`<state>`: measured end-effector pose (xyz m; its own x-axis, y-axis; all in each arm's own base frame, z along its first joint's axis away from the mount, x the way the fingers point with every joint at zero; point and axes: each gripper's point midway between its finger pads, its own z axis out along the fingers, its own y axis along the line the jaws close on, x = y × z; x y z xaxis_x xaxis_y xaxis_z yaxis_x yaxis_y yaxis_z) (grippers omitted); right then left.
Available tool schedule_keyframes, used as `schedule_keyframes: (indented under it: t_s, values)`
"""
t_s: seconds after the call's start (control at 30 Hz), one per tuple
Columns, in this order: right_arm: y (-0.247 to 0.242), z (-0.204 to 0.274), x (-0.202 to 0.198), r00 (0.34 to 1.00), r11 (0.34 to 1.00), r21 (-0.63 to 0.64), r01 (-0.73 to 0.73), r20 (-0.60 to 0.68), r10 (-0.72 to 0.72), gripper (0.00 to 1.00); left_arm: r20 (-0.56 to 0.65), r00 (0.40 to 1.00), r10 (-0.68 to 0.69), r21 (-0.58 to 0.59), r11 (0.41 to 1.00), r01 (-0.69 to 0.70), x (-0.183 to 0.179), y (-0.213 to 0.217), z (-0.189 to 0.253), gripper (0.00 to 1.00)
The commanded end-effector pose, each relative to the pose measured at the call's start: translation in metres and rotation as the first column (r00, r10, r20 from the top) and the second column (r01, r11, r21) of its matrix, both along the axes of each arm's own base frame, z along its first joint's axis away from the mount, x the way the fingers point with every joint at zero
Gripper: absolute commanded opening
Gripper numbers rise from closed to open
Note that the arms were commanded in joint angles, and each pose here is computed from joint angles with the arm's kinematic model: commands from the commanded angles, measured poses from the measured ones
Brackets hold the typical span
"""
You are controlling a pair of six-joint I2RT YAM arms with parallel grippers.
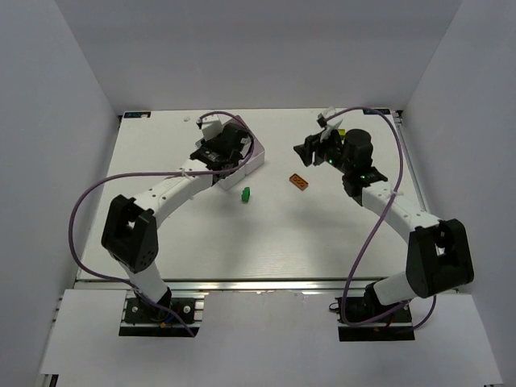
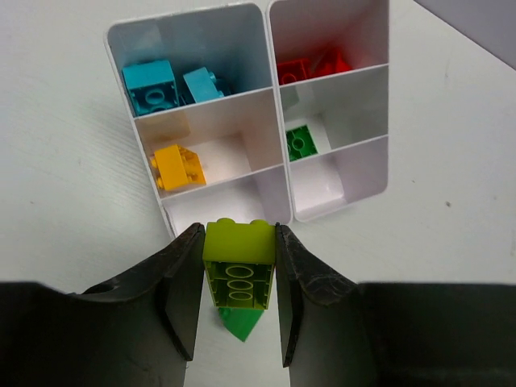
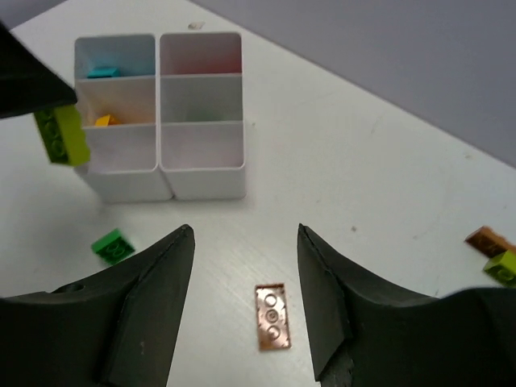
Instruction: Sort the legos into containers by color
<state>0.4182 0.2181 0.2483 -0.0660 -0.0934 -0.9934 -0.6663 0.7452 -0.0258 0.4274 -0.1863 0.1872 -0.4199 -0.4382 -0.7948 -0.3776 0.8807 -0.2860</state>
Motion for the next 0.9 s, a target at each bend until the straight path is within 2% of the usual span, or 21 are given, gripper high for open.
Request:
schedule_keyframes:
  t_s: [0.0, 0.2, 0.23, 0.37, 0.7, 0.87]
  values:
    - [0.001, 0.001, -0.021, 0.999, 0.999, 0.03, -0.034, -0.011, 0.034, 0.6, 0.139, 0.985, 0.099, 0.085, 0.99, -0.111, 0.015, 0.017, 0.035, 0.0]
    - [-0.008, -0.001, -0.028, 0.999, 0.999, 0.042, -0.015, -0.035, 0.017, 0.61, 0.216, 0.972, 0.098, 0.149, 0.98, -0.132, 0.034, 0.017, 0.031, 0.06]
    - [-0.009, -0.001, -0.028, 0.999, 0.999, 0.045, -0.013, -0.039, 0.015, 0.61, 0.213, 0.973, 0.089, 0.167, 0.978, -0.126, 0.035, 0.017, 0.029, 0.11]
    - [-0.014, 0.001, -0.026, 0.999, 0.999, 0.049, 0.0, -0.047, 0.002, 0.62, 0.192, 0.978, 0.081, 0.227, 0.966, -0.125, 0.043, 0.015, 0.012, 0.12]
    - [-0.031, 0.001, -0.021, 0.996, 0.996, 0.071, 0.049, -0.074, -0.043, 0.63, 0.16, 0.984, 0.08, 0.243, 0.963, -0.117, 0.043, 0.014, -0.012, 0.13]
    - [-0.037, -0.004, -0.02, 0.995, 0.997, 0.056, 0.061, -0.081, -0.057, 0.66, 0.141, 0.987, 0.076, 0.249, 0.962, -0.109, 0.045, 0.011, -0.023, 0.25]
